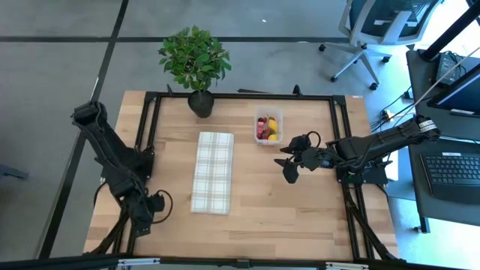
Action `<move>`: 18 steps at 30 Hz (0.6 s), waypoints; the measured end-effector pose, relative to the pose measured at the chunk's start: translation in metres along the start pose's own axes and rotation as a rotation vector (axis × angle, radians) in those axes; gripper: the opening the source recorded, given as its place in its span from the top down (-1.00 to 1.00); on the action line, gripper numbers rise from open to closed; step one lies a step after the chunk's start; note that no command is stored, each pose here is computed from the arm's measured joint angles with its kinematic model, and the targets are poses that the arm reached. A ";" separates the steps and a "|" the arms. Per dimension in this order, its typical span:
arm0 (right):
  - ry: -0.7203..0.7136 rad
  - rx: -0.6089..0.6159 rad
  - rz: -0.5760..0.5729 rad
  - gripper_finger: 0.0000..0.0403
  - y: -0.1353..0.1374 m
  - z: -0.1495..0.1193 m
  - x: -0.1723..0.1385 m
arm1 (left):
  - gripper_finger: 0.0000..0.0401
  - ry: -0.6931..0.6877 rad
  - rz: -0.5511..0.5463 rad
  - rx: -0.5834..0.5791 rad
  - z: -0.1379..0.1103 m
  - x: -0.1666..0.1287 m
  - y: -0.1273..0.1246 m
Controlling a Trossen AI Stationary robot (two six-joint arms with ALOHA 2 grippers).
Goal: Pick and placing Produce into tupperware
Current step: Put the black cherry into the transparent bin
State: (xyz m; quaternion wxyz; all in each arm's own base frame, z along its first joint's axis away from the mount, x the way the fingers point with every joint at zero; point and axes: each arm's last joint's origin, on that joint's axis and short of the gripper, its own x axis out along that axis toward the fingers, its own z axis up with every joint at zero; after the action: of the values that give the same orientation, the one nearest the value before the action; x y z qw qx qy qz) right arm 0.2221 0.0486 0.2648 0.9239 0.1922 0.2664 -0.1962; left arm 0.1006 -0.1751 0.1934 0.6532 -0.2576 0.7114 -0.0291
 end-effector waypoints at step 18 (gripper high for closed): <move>-0.012 -0.023 -0.069 -0.24 0.001 -0.004 0.010 | -0.41 0.002 0.021 0.383 -0.004 0.010 0.008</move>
State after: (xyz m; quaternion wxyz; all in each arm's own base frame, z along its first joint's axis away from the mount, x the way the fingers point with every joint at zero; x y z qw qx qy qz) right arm 0.2290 0.0489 0.2567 0.9204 0.1711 0.2693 -0.2261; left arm 0.0943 -0.1730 0.1811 0.6899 -0.1212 0.6960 -0.1576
